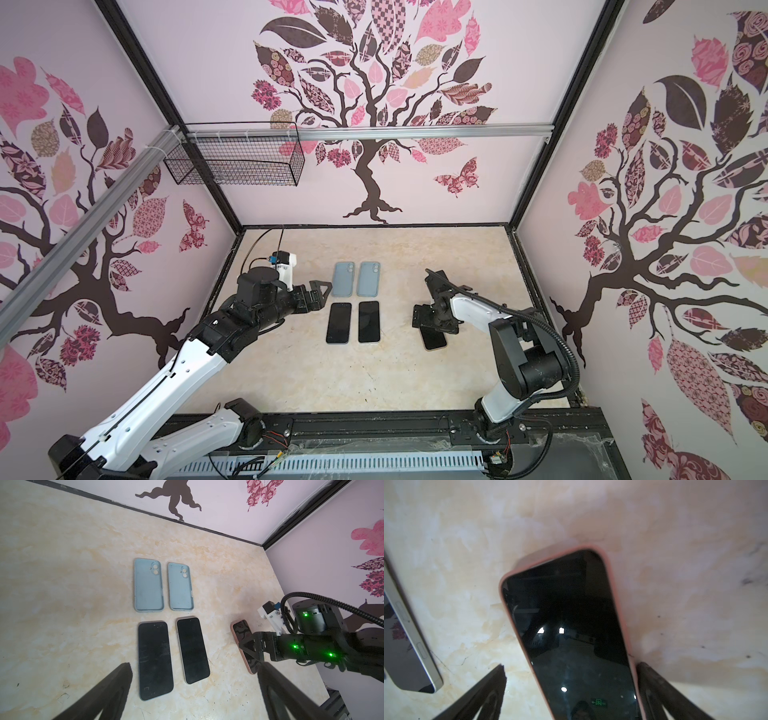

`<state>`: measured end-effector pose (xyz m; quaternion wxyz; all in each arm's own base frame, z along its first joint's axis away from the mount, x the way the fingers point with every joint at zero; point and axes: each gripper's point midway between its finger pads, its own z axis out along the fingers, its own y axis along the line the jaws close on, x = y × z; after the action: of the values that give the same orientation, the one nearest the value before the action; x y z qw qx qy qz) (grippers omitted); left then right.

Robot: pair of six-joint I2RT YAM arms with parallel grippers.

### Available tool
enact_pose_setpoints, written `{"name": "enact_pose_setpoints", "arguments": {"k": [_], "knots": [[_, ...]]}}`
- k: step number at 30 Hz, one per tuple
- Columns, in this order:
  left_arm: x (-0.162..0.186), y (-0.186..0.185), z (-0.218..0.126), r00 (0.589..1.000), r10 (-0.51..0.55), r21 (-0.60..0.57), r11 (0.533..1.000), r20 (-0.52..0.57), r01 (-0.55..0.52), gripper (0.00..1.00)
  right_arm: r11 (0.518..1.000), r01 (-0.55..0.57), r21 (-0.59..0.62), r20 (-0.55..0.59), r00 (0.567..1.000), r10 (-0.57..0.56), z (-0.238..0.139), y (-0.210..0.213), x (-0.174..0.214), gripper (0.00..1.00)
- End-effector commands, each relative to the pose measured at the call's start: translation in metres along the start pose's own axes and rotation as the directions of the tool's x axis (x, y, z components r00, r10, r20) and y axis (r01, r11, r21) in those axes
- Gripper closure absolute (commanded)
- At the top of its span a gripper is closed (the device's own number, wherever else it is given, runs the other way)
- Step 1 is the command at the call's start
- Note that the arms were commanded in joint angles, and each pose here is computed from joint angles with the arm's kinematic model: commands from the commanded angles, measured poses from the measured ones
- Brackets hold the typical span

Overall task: Take the phone out of the phone case
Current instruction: 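Lower the right gripper and close it on the pink-cased phone's end, then lift the pink-cased phone upright with the right gripper while the left gripper approaches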

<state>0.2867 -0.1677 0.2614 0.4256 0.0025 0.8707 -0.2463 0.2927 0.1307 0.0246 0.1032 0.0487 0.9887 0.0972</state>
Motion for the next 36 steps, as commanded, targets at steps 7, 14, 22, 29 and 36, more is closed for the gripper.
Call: {"name": "enact_pose_setpoints", "arguments": {"k": [7, 14, 22, 29, 36], "knots": [[0.013, 0.008, 0.005, 0.999, -0.009, -0.01, 1.0, -0.046, 0.009, 0.02, 0.983, 0.075, 0.165, -0.067, 0.996, -0.064, 0.013, -0.004, 0.0, 0.0], [0.019, 0.01, 0.008, 0.998, -0.016, -0.013, 1.0, -0.066, 0.015, 0.02, 0.971, 0.112, 0.212, -0.074, 0.992, -0.098, 0.023, -0.001, -0.014, 0.0], [0.022, 0.015, 0.007, 0.997, -0.009, -0.029, 1.0, -0.07, 0.007, 0.02, 0.956, 0.158, 0.246, -0.115, 0.984, -0.133, 0.031, -0.004, -0.018, 0.07], [0.02, 0.022, 0.005, 0.999, -0.026, -0.059, 0.998, -0.033, 0.024, 0.02, 0.942, 0.182, 0.282, -0.153, 0.978, -0.143, 0.035, -0.013, -0.012, 0.11], [0.018, 0.037, 0.001, 0.993, -0.114, -0.121, 0.986, 0.029, 0.117, 0.02, 0.944, 0.158, 0.291, -0.143, 0.982, -0.12, 0.034, -0.015, -0.012, 0.24]]}}
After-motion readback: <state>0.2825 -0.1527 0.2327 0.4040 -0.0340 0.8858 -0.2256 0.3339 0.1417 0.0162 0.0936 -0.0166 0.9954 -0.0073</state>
